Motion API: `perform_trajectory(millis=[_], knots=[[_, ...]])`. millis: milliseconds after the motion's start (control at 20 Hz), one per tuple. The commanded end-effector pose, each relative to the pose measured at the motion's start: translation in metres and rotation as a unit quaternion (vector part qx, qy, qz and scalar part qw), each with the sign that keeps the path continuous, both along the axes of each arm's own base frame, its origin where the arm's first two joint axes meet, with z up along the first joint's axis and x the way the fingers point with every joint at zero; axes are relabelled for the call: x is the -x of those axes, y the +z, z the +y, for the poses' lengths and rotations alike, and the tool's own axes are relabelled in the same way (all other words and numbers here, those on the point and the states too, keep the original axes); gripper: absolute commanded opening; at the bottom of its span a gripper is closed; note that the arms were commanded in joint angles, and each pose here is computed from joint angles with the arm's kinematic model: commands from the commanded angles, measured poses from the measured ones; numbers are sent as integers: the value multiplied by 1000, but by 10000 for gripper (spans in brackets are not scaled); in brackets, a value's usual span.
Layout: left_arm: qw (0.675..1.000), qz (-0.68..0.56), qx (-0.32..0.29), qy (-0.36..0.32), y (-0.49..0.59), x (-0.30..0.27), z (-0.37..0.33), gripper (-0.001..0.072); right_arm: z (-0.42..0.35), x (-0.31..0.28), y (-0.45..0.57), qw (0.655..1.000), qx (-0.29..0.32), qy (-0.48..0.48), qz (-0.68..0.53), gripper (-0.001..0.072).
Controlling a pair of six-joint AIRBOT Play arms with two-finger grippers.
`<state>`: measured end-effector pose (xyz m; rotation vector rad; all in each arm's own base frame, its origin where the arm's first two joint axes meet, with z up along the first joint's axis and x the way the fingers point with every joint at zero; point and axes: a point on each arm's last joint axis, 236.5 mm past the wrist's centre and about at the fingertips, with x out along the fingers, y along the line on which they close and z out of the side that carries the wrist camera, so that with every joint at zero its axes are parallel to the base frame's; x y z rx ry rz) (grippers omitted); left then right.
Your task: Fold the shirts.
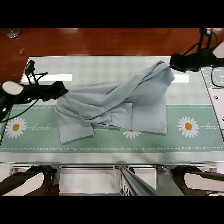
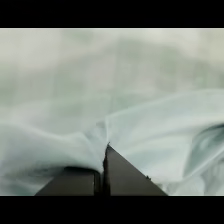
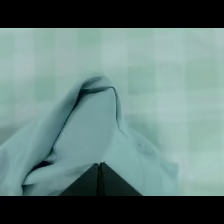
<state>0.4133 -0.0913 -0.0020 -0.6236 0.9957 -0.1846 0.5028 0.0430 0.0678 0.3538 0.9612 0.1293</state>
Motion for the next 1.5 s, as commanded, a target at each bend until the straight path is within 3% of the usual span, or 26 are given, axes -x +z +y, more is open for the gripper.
perform_trajectory(millis=[0,50,100,150,200,250,400,550,700,850,1050,1100,1150,1200,1450], knots=[[1000,-10,-9,7,-15,-55,-1,19,8,-59,-45,995,-93,-22,19,15],[1000,-5,-5,-3,-12,-59,-4,21,9,-64,-49,993,-110,-23,26,90],[1000,-2,-4,-15,-8,-62,-5,81,4,-65,-51,992,-117,-23,36,437],[999,5,-11,-30,-3,-60,-2,427,-7,-61,-49,993,-111,-18,42,624],[998,16,-36,-48,0,-56,11,697,-25,-53,-43,994,-97,-7,51,628],[994,43,-74,-71,1,-44,35,701,-46,-39,-37,995,-81,2,65,628],[969,206,-124,-62,-20,30,123,697,-128,43,-47,984,-18,-17,179,624],[961,278,-5,-5,-58,87,133,697,-149,124,-88,967,-42,-71,243,617],[963,242,111,40,-79,86,108,697,-120,162,-107,965,-117,-105,212,617],[957,259,122,40,-98,94,92,697,-94,186,-117,961,-147,-93,213,617],[957,262,124,-14,-108,92,53,694,-85,206,-133,954,-153,-89,242,617],[956,266,122,-26,-111,93,45,591,-84,211,-136,952,-151,-87,251,617],[956,266,121,-37,-111,93,41,191,-82,219,-140,949,-149,-85,264,617],[958,257,117,-51,-108,90,39,17,-80,229,-144,945,-147,-78,282,617],[963,232,115,-77,-85,74,41,19,-58,272,-165,918,-147,-74,362,616]])
